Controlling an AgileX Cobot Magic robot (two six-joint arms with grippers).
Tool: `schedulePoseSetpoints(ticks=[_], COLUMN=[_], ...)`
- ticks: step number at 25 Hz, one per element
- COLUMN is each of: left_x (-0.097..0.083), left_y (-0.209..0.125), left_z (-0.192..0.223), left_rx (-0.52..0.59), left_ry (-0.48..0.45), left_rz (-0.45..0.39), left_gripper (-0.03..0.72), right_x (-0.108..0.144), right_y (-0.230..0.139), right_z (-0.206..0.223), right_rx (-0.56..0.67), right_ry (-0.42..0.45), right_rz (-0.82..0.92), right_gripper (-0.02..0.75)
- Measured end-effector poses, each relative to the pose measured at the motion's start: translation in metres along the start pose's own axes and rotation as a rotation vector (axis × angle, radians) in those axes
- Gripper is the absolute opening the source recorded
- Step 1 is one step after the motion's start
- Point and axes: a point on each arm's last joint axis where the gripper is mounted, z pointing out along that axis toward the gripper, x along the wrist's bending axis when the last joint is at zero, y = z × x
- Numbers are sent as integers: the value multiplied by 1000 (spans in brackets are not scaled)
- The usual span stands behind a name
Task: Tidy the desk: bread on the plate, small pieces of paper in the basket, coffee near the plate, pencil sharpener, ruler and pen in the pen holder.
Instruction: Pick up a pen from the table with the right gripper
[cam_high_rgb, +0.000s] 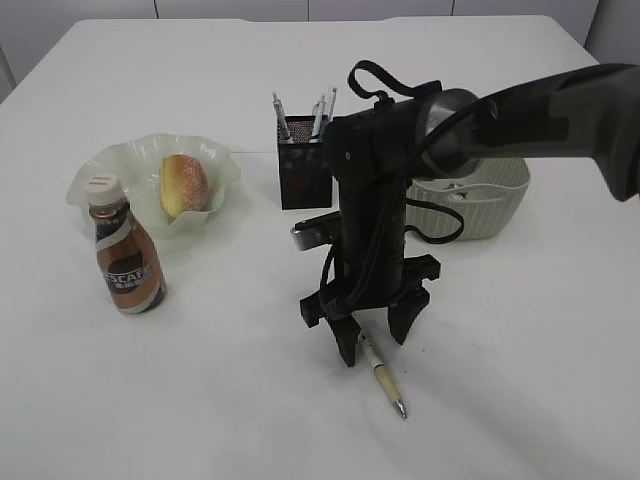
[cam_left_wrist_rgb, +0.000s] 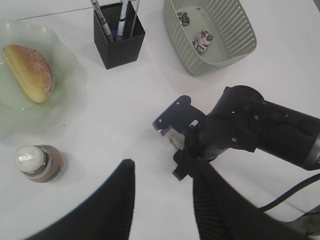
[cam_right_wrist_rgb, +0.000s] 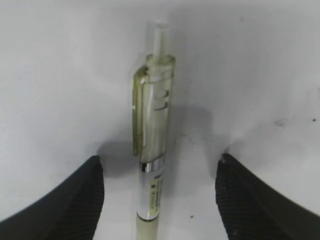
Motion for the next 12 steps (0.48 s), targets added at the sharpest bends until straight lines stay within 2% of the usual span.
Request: schedulePoseSetpoints(ticks=[12], left_x=[0], left_y=[0], left_z=[0], left_rx=[0], left_ry=[0], left_rz=[0], left_gripper=[290], right_x=[0], right_y=[0], right_z=[0], right_rx=[0], right_ry=[-5], right_rz=[0], right_gripper=[498])
